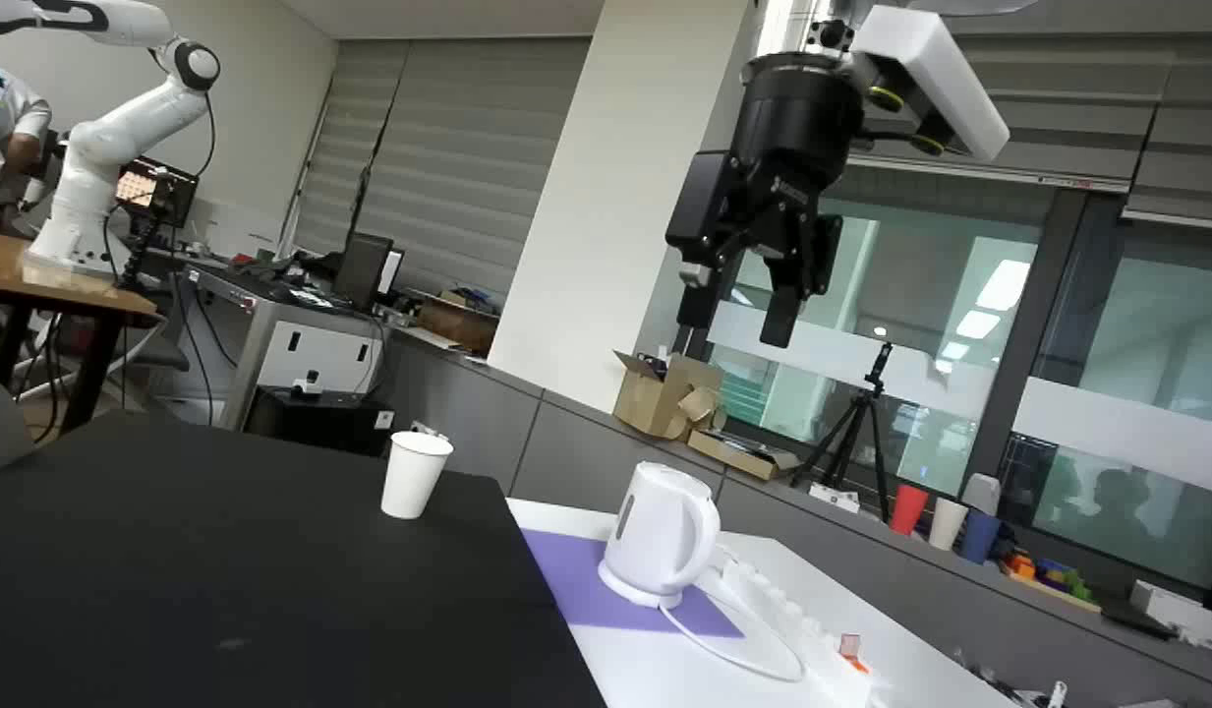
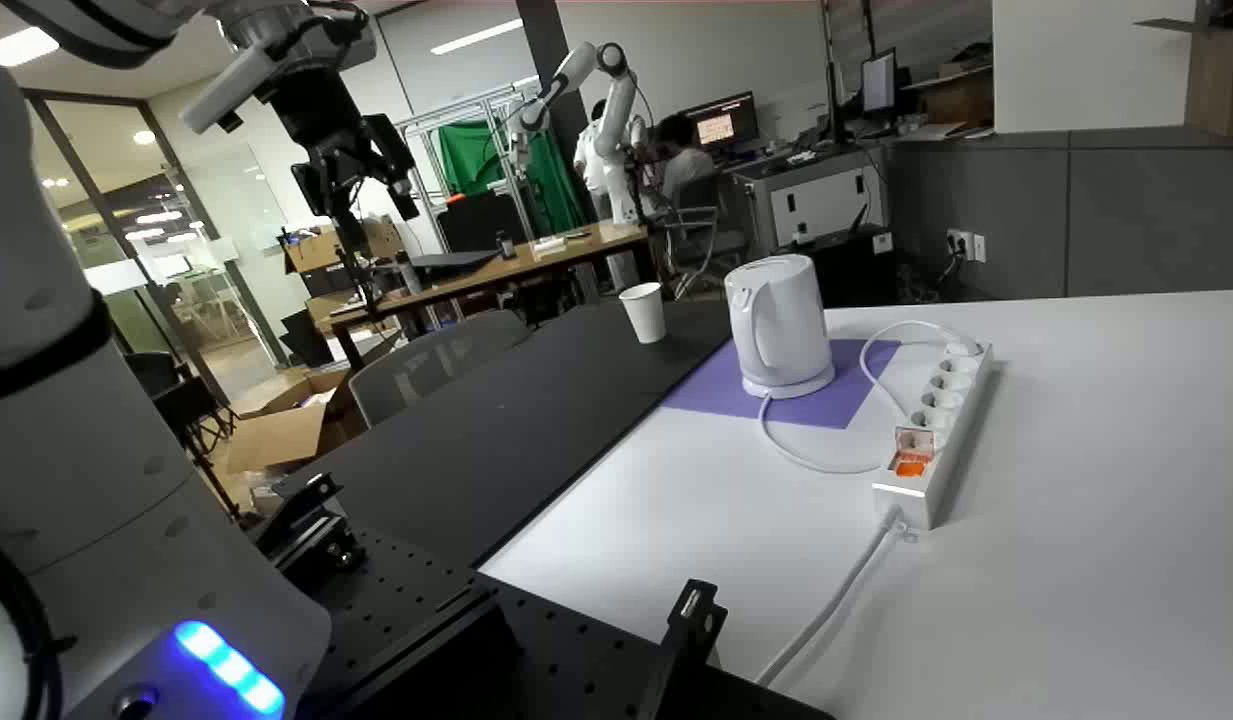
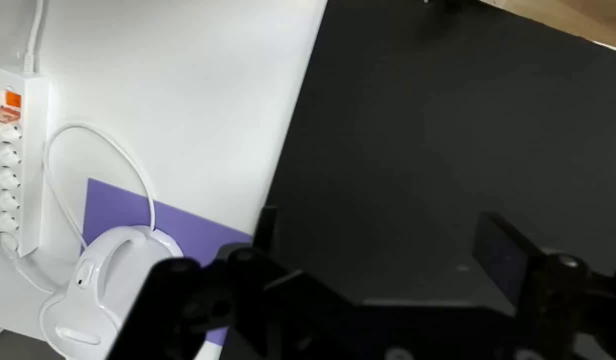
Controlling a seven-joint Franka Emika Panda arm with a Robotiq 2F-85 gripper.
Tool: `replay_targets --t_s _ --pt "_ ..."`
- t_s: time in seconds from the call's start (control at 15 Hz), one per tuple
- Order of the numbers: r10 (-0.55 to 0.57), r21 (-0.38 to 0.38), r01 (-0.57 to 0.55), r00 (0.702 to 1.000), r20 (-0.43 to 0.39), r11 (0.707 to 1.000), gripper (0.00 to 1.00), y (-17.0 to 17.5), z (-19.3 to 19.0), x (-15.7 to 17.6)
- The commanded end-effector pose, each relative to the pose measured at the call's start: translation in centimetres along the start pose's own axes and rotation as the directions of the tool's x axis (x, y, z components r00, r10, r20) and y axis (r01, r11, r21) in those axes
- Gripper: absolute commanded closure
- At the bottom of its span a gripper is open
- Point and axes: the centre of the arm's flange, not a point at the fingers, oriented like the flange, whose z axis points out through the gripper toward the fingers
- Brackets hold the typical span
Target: Turn on the main adapter switch
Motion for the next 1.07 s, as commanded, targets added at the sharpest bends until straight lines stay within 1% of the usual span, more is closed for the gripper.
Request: replay_targets --t_s 0.0,0.73,0.87,0.93,1.0 --pt "0.0 0.0 0.0 1.0 0.001 1.0 0.0 0.0 0.0 0.0" --pt "0.0 0.0 0.0 1.0 0.001 1.0 0.0 0.0 0.0 0.0" --pt "0.045 -0.012 -0.046 0.999 -0.03 0.999 0.0 2.7 0.3 -0.4" --pt "0.085 -0.016 -0.086 0.995 -0.056 0.996 0.0 4.8 0.6 -0.7" --pt "0.127 -0.011 -0.128 0.988 -0.086 0.992 0.25 7.1 1.1 -1.1"
